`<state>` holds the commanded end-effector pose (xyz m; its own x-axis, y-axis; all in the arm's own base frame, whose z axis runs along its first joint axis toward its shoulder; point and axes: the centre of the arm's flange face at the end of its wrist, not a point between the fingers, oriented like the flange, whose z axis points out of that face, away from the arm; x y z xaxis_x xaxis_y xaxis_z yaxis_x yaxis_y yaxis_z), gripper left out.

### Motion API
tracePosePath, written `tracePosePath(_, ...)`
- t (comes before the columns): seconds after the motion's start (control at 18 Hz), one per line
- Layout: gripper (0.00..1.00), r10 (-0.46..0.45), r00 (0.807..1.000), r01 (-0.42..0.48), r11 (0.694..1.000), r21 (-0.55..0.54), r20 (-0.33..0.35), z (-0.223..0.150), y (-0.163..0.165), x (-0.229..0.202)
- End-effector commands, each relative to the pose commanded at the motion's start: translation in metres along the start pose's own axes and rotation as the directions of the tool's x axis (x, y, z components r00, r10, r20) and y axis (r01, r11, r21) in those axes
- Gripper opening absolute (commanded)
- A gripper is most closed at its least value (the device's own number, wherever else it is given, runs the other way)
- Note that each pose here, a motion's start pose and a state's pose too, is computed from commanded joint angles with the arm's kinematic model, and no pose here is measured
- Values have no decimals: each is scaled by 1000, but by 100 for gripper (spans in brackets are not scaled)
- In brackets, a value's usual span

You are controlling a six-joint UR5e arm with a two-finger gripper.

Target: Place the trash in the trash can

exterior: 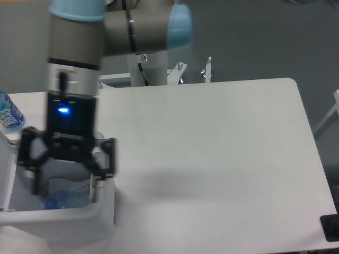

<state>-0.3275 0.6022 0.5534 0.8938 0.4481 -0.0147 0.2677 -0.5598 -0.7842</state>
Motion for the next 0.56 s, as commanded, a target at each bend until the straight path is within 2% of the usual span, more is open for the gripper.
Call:
tracePosePath(0.11, 100, 44, 994, -39, 998, -55, 101, 4, 9, -25)
tracePosePath(0.22, 100, 164, 971, -143, 981, -127, 174, -2, 12, -42)
tracePosePath(0.28, 100, 227, 956, -193, 964, -184, 186, -11, 15, -50)
tracePosePath(0.33, 100, 277, 945, -231, 942, -245, 175, -21, 19, -57)
tracePosePath(0.44, 100, 359, 927, -301, 885, -355, 109, -37, 27, -68)
tracePosePath(0.56, 100, 427, 903, -372, 829, -418, 41, -51, 32, -72)
